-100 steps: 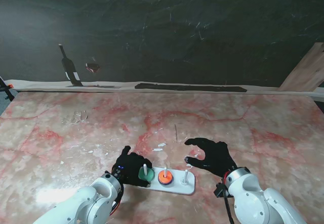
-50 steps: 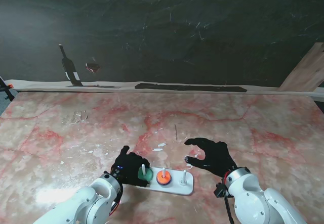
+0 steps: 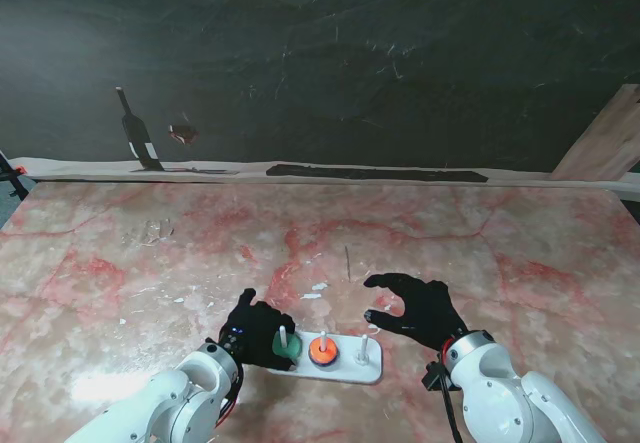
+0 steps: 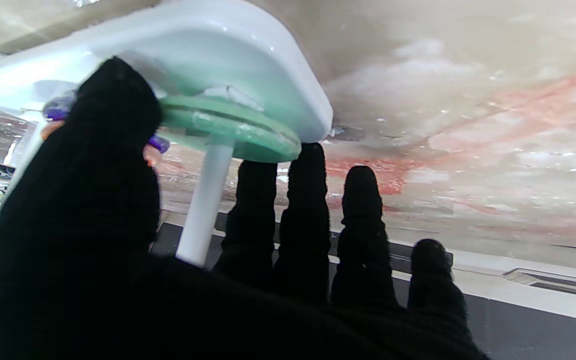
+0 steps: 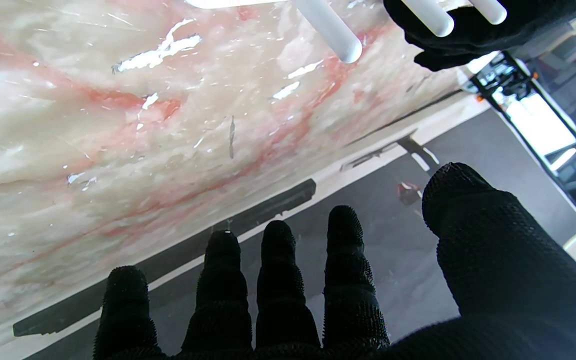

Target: Move the three rings of the Hanoi Tower from the left rod to the right rod

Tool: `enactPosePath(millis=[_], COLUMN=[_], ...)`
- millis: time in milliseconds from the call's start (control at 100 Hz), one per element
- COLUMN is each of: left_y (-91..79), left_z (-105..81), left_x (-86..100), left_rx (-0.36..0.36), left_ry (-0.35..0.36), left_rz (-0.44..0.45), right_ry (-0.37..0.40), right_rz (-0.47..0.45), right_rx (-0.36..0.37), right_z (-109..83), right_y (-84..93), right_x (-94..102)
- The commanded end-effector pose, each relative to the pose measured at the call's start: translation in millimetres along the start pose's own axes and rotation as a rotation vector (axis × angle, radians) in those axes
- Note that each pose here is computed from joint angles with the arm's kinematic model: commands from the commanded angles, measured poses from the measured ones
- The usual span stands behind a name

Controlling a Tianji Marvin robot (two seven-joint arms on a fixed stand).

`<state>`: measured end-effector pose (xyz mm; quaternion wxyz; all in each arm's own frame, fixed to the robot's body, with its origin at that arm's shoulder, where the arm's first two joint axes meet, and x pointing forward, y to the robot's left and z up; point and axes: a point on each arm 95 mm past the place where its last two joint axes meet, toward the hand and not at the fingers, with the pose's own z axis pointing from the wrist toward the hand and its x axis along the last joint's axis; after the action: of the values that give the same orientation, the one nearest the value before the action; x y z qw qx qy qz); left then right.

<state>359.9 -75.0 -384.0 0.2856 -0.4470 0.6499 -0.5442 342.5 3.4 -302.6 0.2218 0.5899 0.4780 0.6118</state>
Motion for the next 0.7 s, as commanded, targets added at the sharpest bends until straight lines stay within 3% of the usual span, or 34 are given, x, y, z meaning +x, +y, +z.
enactPosePath(millis=[0, 690], left_y=[9.3, 10.5], left_z=[-2.3, -3.3], left_x=[1.1, 5.5], left_rx=[-0.026, 0.023], left_ry=[0.003, 0.002], left_rz=[-0.006, -0.011], right_ry=[0.000, 0.001], right_rz=[0.003, -0.001], right_rx=[0.005, 0.005], right_z=[-0.8, 0.0], right_y=[-2.6, -2.7], right_x=[1.7, 2.1])
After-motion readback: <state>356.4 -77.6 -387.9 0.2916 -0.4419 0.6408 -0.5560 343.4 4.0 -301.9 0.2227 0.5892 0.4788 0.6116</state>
